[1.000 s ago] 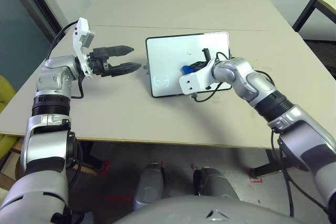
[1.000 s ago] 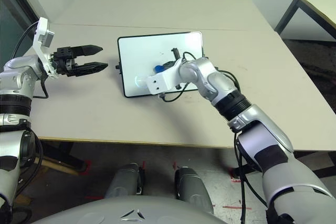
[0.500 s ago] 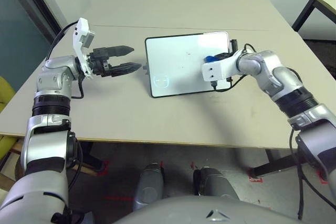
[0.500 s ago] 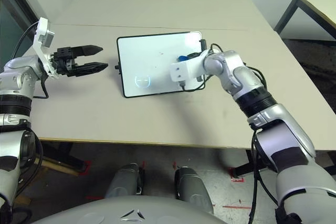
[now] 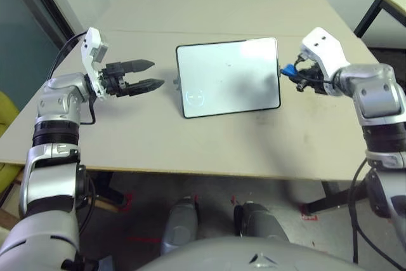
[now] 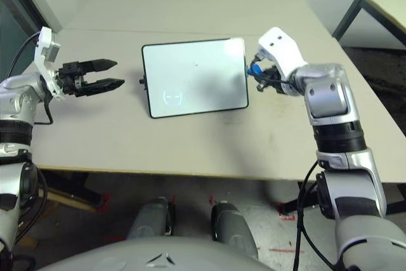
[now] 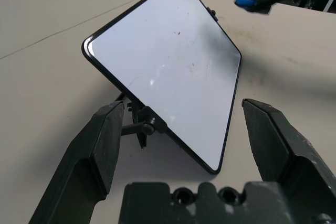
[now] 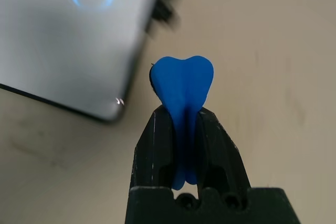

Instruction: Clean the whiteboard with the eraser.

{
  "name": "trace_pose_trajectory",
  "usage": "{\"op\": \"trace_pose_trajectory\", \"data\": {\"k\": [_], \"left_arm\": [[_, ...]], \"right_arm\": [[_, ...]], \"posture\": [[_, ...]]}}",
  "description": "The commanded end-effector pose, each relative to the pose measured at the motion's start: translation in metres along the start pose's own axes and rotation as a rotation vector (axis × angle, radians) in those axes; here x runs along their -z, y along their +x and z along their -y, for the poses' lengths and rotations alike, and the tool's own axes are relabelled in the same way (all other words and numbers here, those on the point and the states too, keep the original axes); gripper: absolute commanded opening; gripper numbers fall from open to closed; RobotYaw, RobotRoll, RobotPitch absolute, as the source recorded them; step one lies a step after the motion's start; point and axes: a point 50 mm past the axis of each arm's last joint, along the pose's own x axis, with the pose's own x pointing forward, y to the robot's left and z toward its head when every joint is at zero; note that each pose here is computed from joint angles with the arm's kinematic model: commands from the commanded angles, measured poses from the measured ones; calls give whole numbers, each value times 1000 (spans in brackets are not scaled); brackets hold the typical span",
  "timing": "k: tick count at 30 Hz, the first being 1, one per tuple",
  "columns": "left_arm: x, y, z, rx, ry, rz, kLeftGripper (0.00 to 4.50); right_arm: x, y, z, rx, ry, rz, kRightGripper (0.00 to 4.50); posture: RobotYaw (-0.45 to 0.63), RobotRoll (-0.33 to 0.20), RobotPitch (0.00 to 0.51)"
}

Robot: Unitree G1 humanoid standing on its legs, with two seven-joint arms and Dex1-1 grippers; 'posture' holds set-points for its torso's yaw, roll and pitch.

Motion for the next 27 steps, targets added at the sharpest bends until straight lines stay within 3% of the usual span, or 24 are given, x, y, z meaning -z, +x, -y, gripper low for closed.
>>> {"op": "trace_pose_trajectory", "data": {"k": [1, 9, 14, 20, 24, 27], "left_arm": [[1, 2, -1, -2, -3, 2, 4500], [1, 0, 0, -6, -4, 3, 4500], [2, -2, 0, -16, -9, 5, 4500], [1, -9, -4, -68, -4, 21, 4500], [1, -18, -14, -193, 24, 41, 4500], [11, -26, -30, -476, 70, 9, 4500]], "right_arm": [[20, 6, 13, 49, 185, -84, 348], [32, 24, 19, 82, 411, -128, 348], [25, 27, 13, 22, 512, -119, 2121], [11, 7, 30, 103, 426, -31, 4456], [5, -4, 48, 173, 269, 201, 4487], [12, -7, 61, 226, 156, 398, 4487]], "posture": [[159, 0, 49], [159, 0, 49], [173, 0, 47], [165, 0, 41], [161, 0, 40], [163, 0, 40]]}}
